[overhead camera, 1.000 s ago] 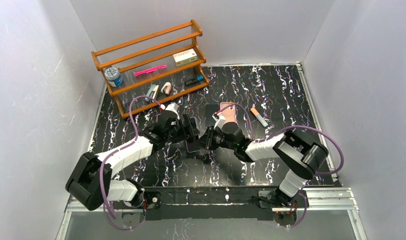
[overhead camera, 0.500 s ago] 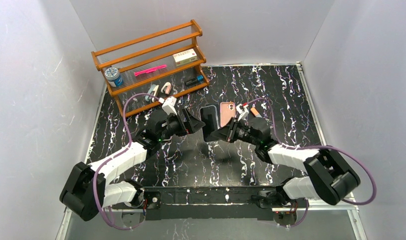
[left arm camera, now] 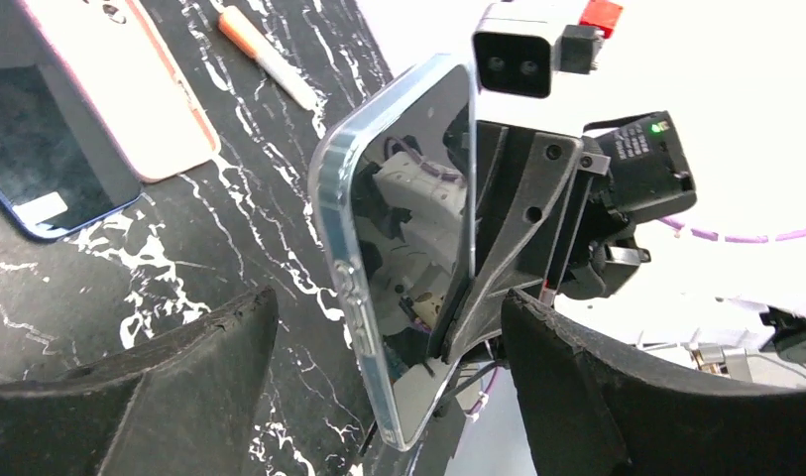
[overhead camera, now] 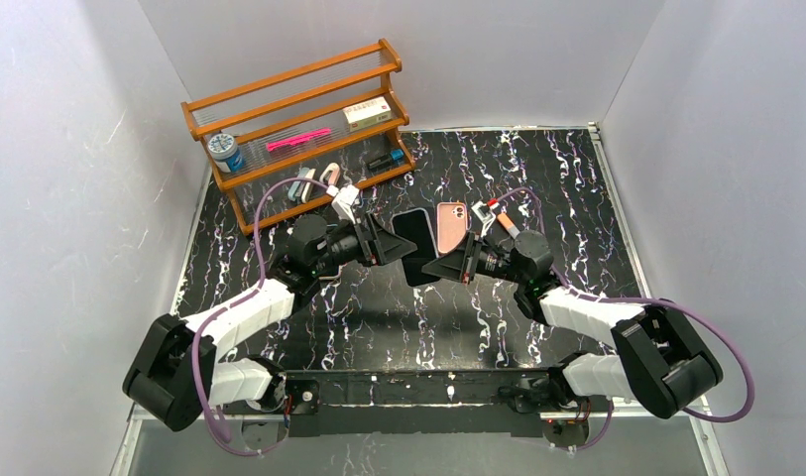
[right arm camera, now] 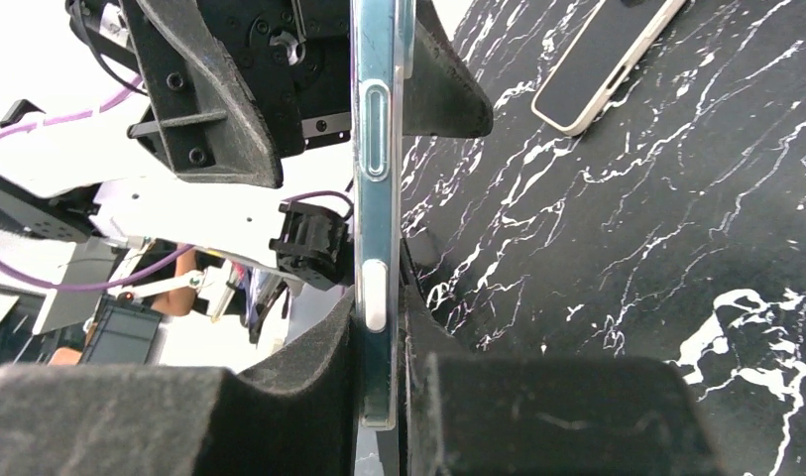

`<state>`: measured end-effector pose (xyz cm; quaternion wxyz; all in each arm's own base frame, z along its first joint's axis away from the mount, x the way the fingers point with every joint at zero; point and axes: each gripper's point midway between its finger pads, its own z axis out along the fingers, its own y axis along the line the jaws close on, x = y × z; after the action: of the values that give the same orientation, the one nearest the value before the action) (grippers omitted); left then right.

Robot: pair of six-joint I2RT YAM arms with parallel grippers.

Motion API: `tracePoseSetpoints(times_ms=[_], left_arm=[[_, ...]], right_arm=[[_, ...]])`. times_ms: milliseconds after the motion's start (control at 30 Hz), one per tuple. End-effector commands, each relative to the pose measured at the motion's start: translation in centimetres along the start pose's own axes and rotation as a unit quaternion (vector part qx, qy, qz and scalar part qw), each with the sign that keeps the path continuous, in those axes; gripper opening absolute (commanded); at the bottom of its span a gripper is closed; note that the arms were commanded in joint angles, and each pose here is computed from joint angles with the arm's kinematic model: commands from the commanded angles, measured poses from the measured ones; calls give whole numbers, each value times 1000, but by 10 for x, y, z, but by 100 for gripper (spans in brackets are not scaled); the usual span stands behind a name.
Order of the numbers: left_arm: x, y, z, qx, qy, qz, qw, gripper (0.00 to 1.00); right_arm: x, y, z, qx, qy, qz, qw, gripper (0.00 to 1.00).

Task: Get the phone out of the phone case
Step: Pick up the phone at the center of the board.

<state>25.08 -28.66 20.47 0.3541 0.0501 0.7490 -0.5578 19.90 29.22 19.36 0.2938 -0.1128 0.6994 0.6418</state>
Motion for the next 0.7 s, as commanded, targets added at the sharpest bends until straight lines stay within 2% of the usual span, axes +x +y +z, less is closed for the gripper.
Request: tracePoseSetpoints(times_ms=[0, 433, 567, 600, 667], left_arm=[[-13, -31, 1, 60, 3, 23, 998, 76], [-24, -69, -5, 132, 0, 24, 991, 34], [-27, -76, -10, 141, -10, 25, 990, 10], [-29, -77, -11, 139, -15, 24, 990, 3], [-32, -76, -12, 133, -29, 19, 991, 0]], right_arm=[[-15, 41, 0, -81, -5, -55, 995, 1], [-17, 63, 0, -125, 15, -68, 990, 1], [-17, 61, 3, -127, 18, -67, 989, 1], [-17, 59, 3, -123, 17, -67, 990, 2], [-16, 54, 4, -116, 11, -64, 991, 11]])
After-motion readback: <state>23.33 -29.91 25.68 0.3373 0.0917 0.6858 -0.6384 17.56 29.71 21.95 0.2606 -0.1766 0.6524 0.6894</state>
